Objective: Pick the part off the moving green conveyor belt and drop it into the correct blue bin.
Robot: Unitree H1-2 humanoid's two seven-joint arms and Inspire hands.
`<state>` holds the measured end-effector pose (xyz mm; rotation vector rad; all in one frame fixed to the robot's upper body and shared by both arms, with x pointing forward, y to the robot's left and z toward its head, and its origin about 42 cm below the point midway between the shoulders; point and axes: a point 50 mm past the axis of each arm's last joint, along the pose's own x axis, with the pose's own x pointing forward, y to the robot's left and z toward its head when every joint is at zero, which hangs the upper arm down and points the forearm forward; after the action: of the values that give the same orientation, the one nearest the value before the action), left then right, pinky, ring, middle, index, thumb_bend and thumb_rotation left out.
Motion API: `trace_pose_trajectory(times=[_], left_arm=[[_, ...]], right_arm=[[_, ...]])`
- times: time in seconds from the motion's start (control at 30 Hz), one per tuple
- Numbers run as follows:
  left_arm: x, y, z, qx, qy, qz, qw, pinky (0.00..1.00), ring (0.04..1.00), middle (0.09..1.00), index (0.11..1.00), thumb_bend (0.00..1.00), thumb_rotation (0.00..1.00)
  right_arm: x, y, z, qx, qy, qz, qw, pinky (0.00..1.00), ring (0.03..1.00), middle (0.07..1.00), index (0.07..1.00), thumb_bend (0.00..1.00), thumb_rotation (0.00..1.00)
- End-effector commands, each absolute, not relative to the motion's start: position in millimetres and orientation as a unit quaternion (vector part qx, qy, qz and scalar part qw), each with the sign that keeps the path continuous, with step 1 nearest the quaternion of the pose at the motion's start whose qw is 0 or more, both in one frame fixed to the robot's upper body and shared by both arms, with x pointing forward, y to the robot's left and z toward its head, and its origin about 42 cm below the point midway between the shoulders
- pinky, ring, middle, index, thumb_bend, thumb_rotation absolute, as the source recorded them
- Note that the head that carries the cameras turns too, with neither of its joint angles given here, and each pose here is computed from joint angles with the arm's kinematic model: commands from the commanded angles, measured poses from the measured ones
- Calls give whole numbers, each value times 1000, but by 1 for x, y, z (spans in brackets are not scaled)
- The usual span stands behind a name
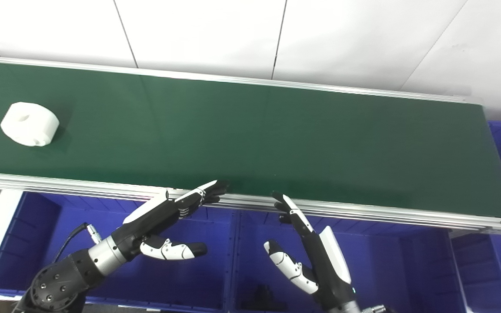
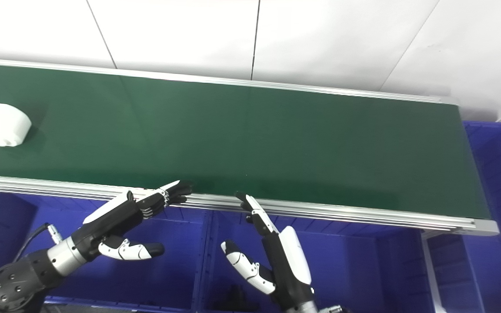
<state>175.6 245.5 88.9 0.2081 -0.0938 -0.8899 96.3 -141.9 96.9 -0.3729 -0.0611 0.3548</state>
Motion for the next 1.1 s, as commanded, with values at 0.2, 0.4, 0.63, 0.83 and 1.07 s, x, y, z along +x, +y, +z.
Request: trace_pose_trajectory(times=[0.2, 0.4, 0.63, 0.83, 1.07], left_arm=[[174, 243, 89, 112, -70, -428, 894, 939, 971, 997, 981, 355, 465], [159, 234, 71, 121, -63, -425, 895, 883, 935, 963, 938, 401, 372], [155, 233, 60, 133, -46, -425, 894, 807, 895, 938, 916, 425, 349], [155, 231, 62, 137, -51, -424, 894, 788, 880, 925, 901, 425, 356], [157, 230, 62, 135, -54, -422, 895, 779, 875, 916, 888, 426, 353]], right_arm=[[92, -144, 97, -180, -61, 176, 966, 815, 895, 936, 926, 352, 818], [78, -151, 83, -180, -57, 177, 966, 801, 894, 933, 922, 272, 697], [73, -149, 65, -166, -52, 175, 969, 740, 860, 920, 894, 223, 400], [74, -150, 63, -158, -54, 171, 971, 707, 840, 906, 876, 221, 241], [73, -150, 66, -163, -51, 172, 970, 718, 846, 909, 879, 217, 180]])
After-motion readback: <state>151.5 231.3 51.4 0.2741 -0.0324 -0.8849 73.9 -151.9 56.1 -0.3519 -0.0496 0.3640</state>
